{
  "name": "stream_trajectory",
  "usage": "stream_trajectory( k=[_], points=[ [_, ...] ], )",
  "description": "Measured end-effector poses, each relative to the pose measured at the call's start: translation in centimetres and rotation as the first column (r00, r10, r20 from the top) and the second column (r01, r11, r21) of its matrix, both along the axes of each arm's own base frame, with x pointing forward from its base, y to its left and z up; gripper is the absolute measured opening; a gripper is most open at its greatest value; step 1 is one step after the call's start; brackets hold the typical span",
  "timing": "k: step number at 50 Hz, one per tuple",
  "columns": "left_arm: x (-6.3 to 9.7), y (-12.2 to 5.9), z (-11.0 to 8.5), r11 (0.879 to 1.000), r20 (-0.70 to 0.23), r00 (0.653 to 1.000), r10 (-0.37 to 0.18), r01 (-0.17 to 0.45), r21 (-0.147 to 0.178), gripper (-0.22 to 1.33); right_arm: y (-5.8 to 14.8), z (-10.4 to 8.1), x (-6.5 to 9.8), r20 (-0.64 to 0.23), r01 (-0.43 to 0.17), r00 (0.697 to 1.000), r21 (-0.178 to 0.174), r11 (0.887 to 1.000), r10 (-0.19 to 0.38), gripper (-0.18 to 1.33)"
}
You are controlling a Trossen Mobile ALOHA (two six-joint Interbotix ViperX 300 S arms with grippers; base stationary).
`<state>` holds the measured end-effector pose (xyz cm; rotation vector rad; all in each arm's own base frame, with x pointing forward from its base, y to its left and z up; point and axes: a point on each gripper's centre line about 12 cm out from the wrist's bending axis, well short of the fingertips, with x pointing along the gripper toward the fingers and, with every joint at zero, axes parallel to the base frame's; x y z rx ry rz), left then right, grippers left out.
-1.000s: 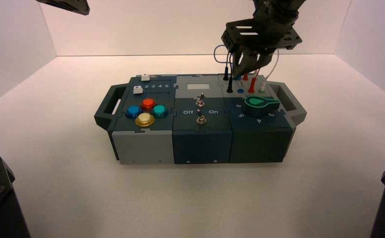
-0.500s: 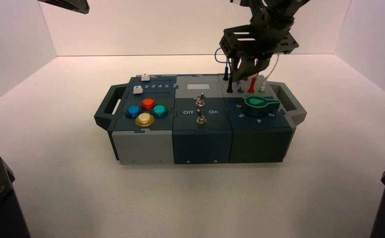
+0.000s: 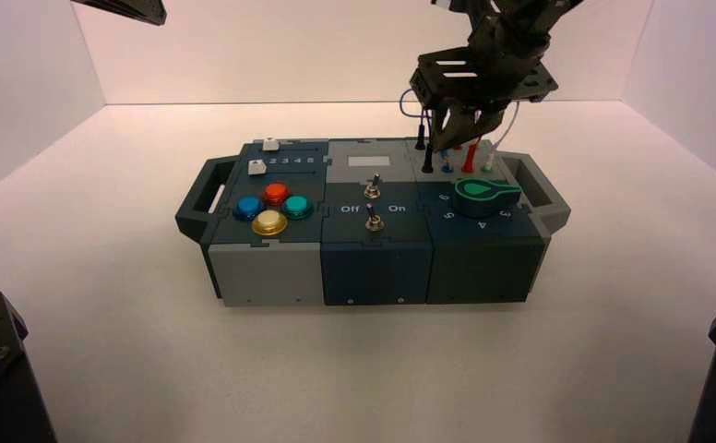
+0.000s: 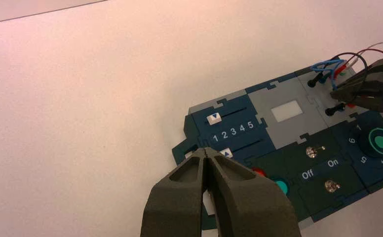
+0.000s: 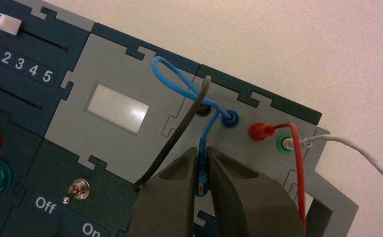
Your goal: Insert the blue wire.
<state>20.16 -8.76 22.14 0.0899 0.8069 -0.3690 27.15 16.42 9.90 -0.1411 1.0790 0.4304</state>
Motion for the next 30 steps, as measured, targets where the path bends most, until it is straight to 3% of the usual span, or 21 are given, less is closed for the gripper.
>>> stream_trajectory(
  k=[30],
  points=[
    [0.0,0.0,0.0,1.000,0.000,1.000,0.001,-0.001,-0.001,-0.16,-0.5,0.5,-1.1,0.009,0.008,1.000,0.015,1.000,-0.008,0.02]
  ],
)
